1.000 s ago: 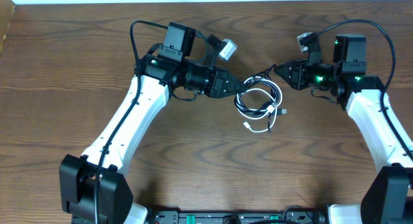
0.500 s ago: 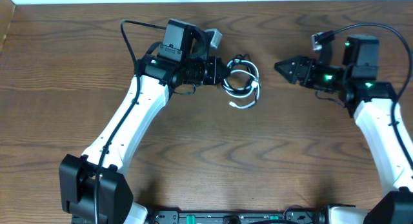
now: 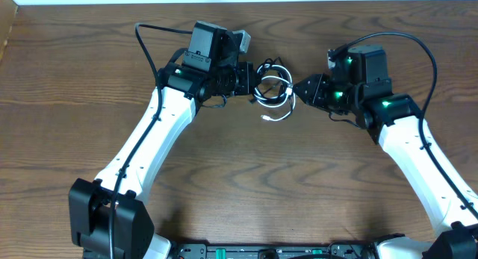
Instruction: Untangle cables
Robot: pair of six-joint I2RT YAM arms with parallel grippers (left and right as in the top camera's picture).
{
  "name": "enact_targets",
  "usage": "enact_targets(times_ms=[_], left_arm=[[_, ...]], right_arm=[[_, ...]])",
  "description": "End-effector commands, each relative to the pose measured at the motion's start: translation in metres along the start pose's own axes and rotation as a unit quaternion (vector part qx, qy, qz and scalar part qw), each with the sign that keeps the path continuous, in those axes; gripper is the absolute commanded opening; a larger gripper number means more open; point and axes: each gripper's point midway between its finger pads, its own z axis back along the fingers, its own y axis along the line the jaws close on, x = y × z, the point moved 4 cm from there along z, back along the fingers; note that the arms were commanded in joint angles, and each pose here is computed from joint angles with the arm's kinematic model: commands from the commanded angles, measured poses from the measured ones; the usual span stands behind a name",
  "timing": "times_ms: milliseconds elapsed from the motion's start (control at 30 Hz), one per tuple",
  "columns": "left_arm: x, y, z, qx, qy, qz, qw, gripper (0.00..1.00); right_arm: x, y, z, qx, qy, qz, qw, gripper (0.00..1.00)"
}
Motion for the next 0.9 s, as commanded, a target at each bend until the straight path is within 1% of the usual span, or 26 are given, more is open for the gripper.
enact_targets(times_ms=[0, 100, 233, 333, 467, 533, 600, 633, 733, 867], left_arm=[[0.002, -0.004, 0.003, 0.0, -0.008, 0.007, 1.0, 0.07], [0.0, -0.009, 0.001, -0.004, -0.003, 0.012, 1.0, 0.07], [-0.004, -0.017, -0.003, -0.009, 0.001, 0.003, 1.0, 0.08], [-0.005, -0.022, -0.005, -0.013, 0.001, 0.0, 1.0, 0.07], [-0.003, -0.025, -0.005, -0.018, -0.004, 0.014, 1.0, 0.07], [-0.002, -0.026, -0.005, -0.02, -0.007, 0.012, 1.0, 0.07], [-0.001, -0.026, -0.005, -0.021, -0.009, 0.01, 1.0, 0.07], [-0.001, -0.027, -0.005, -0.021, -0.01, 0.01, 1.0, 0.07], [0.0, -0.026, -0.005, -0.02, -0.013, 0.009, 1.0, 0.07], [0.006, -0.015, -0.005, 0.021, -0.033, 0.01, 0.999, 0.08]], right_arm=[[0.001, -0.004, -0.009, -0.018, -0.007, -0.012, 1.0, 0.35], [-0.001, -0.004, -0.017, -0.016, 0.001, -0.024, 1.0, 0.34], [-0.002, 0.002, -0.025, 0.009, 0.011, -0.026, 1.0, 0.34], [0.0, 0.003, -0.025, 0.012, 0.007, -0.028, 1.0, 0.34], [-0.002, 0.0, -0.026, 0.003, 0.011, -0.024, 1.0, 0.34], [-0.004, -0.004, -0.026, -0.007, 0.013, -0.022, 1.0, 0.31], [-0.005, -0.005, -0.025, -0.01, 0.015, -0.022, 1.0, 0.24], [-0.005, -0.005, -0.025, -0.01, 0.015, -0.022, 1.0, 0.17], [-0.003, -0.005, -0.024, -0.009, 0.012, -0.023, 1.0, 0.01], [0.004, 0.0, -0.009, 0.006, -0.004, -0.019, 1.0, 0.01]])
